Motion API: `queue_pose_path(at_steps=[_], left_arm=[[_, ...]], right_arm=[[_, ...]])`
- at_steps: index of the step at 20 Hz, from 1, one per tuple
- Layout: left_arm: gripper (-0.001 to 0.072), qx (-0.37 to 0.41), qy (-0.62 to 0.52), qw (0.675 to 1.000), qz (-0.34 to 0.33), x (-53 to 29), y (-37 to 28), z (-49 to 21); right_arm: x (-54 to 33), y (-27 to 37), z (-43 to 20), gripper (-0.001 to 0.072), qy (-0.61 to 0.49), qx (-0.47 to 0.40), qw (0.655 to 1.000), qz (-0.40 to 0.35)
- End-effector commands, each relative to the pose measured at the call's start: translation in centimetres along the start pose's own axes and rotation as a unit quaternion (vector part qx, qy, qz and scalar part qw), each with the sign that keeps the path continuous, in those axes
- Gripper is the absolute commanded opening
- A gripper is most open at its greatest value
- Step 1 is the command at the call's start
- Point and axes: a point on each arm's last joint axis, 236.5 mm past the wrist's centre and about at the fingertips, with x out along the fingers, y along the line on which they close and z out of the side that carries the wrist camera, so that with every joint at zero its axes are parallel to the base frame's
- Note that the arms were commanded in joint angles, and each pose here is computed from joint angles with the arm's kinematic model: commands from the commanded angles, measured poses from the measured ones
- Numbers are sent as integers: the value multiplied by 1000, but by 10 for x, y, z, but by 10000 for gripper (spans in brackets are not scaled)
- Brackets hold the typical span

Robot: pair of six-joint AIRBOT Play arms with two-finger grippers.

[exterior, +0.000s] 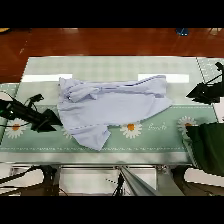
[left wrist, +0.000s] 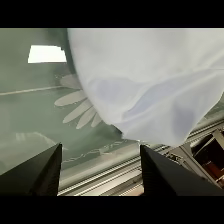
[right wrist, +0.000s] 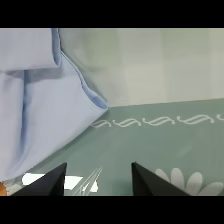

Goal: Fold the shirts.

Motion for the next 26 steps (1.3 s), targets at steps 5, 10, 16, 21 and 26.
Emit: queue_pose_path(at_steps=[5, 10, 16, 21, 26], left_arm=[[557, -12, -57, 998, -24, 45, -15, 26], [84, -14, -97, 995, -37, 44, -24, 46], [21, 32, -54, 997, -48, 46, -31, 24], [22, 37, -45, 997, -51, 46, -32, 20], [21, 43, -47, 997, -51, 46, -33, 21]], right_arm=[[1, 9, 5, 499, -14, 3, 1000, 24], [2, 10, 6, 498, -17, 4, 1000, 27], [33, 5, -19, 500, 7, 29, 999, 44], [67, 5, -14, 579, -38, 102, 991, 81], [100, 14, -9, 533, -32, 114, 989, 92]])
